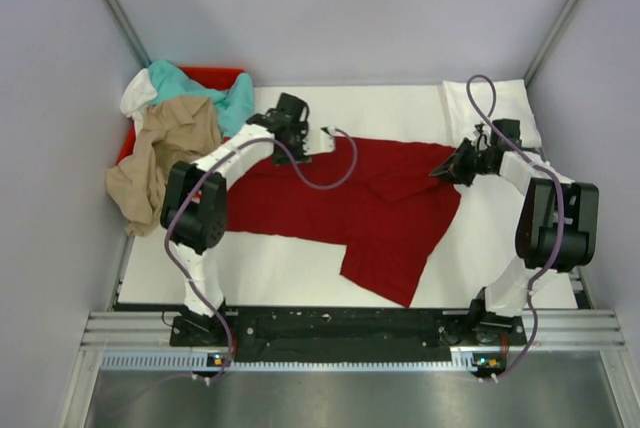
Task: Fold and stack the t-shirts
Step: Fold the flattened tshirt in 1/3 of the way
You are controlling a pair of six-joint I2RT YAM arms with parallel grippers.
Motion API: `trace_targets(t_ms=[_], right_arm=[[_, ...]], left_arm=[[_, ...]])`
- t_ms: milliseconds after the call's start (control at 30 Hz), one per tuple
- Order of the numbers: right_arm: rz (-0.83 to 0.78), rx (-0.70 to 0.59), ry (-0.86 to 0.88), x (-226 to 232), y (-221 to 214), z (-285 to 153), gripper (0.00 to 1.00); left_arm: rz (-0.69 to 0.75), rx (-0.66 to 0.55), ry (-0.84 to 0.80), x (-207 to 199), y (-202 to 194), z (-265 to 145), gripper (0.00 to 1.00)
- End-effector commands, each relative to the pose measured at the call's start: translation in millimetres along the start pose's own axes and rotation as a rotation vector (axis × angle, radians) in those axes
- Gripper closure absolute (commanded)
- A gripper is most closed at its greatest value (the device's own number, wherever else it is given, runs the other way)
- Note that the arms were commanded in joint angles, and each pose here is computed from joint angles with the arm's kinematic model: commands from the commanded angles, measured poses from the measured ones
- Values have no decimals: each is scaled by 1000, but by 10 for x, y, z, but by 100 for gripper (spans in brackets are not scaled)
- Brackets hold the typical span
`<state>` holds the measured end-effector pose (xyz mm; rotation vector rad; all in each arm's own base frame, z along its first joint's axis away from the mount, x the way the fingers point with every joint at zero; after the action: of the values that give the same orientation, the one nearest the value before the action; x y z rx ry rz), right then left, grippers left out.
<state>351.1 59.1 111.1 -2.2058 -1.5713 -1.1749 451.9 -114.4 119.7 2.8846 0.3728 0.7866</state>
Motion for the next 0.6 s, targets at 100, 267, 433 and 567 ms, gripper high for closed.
trace_targets(t_ms=[100,267,433,567], right_arm=[[20,-101,-48,-129,482,272,100],[47,-89,-52,-224,443,382,100],[35,-86,-57,-243,405,366,100],[32,-83,-58,-245,365,357,100]], left_arm=[[46,-446,-190,-783,1626,-606,43],[60,-542,-301,-1273,2234,-554,49],[71,-595,-360,-1556,2586,-323,49],[30,-538,-417,-1690,2624,-89,51]])
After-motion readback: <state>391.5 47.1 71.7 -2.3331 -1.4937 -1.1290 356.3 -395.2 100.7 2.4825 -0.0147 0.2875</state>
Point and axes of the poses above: each gripper's point midway between its finger pads, its own z axis out along the fingers, its own x axis along the line the jaws close on, y = z × x, the point moved 3 cm from there along -z, back along the fingers, and after that the axes turned 8 degrees about -z, right-handed, at the moved point
